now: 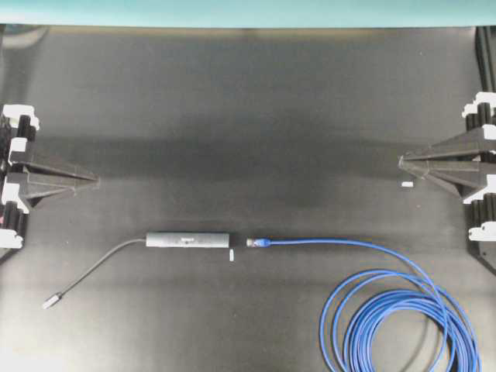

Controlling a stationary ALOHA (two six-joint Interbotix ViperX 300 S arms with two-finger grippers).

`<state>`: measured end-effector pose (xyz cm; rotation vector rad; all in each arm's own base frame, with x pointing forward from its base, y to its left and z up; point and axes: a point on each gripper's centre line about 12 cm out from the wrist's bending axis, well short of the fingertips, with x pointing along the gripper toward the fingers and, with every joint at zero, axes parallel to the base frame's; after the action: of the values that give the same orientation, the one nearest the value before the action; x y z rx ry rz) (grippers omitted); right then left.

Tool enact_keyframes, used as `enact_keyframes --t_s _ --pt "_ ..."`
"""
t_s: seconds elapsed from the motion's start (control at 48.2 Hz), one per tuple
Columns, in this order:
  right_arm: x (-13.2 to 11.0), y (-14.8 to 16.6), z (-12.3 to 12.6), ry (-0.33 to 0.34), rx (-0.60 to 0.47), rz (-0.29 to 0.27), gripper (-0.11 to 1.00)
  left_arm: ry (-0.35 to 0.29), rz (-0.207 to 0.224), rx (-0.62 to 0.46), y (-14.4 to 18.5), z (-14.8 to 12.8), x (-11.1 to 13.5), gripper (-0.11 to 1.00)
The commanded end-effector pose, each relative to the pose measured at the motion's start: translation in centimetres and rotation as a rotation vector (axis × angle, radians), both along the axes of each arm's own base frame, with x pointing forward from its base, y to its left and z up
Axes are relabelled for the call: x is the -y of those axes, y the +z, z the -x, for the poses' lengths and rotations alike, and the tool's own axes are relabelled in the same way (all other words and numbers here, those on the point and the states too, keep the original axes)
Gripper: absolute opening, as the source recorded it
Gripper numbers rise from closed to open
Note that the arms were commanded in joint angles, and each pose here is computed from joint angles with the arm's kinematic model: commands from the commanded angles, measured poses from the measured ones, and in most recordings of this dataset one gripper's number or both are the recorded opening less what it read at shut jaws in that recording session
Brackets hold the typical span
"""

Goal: Insert the LAN cable into the hub.
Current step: 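Move both grippers toward the grey hub and blue cable plug, then lower the left gripper around the grey Anker hub and close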

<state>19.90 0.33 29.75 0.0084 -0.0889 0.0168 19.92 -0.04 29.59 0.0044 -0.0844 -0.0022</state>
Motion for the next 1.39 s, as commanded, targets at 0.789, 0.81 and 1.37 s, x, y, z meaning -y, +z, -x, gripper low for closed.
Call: enact_keyframes --t_s 0.789,0.81,1.37 --pt "-1.3 -6.2 -8.9 0.023 -0.437 -0.088 0.02 -0.111 0.098 -0.152 -7.2 -5.4 2.5 0.12" --pt "-1.3 -6.3 -9.1 0.022 -0.443 -0.088 0.04 -0.11 0.1 -0.157 -7.4 -5.5 2.5 0.16" --pt "-1.6 -7.8 -10.1 0.013 -0.522 -0.159 0.8 -0.102 0.113 -0.186 -14.4 -7.4 2.3 0.64"
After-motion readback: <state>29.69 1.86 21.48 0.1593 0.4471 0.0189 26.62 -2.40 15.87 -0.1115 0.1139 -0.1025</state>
